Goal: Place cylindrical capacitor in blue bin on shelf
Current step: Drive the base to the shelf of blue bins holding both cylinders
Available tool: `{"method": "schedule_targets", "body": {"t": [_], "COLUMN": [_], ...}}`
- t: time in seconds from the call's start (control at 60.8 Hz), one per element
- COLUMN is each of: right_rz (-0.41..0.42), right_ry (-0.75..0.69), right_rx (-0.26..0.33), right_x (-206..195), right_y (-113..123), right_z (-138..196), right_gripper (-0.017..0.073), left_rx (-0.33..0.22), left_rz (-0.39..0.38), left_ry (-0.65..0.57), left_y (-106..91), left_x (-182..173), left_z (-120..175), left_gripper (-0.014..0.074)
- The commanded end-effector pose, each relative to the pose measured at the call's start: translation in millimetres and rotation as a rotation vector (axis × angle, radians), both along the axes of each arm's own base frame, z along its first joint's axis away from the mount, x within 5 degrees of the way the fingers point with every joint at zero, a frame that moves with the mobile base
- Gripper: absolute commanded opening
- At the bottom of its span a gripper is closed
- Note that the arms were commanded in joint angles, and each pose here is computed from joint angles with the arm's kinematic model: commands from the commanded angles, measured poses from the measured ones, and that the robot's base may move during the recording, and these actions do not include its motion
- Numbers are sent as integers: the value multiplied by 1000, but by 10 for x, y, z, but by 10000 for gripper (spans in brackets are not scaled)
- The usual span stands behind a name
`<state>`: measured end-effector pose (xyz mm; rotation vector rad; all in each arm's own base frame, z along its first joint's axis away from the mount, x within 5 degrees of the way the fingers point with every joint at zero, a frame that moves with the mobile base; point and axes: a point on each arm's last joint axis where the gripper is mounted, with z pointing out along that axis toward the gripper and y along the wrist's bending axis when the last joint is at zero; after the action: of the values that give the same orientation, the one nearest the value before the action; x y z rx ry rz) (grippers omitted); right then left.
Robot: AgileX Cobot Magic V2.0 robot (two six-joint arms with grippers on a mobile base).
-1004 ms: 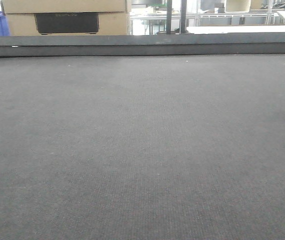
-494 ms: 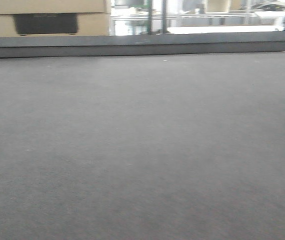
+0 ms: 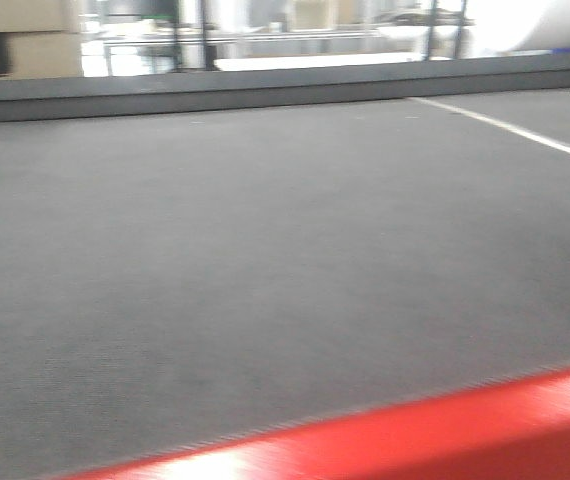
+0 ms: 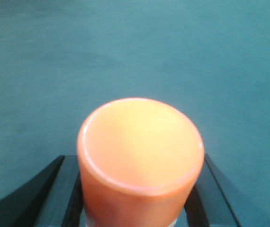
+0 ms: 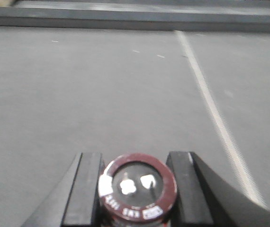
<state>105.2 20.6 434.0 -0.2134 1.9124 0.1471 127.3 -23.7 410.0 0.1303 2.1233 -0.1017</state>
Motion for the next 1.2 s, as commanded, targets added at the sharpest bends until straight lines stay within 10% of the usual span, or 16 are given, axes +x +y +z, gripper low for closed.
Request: {"method": "schedule_targets", "body": {"t": [0.0, 1.185], "right_rz": [0, 0], "right_ry": [-38, -38], "right_rx": [-3, -3], "right_x": [-15, -15], "right_y": [-3, -3], "right_z": [45, 45], "right_gripper": [-25, -25], "left_rx": [-3, -3], "left_rz": [-11, -11], "left_ry": [-33, -33], "left_y": [-8, -8], "left_x": [-10, -10], "left_z": [51, 51], "left_gripper": [-111, -111]}}
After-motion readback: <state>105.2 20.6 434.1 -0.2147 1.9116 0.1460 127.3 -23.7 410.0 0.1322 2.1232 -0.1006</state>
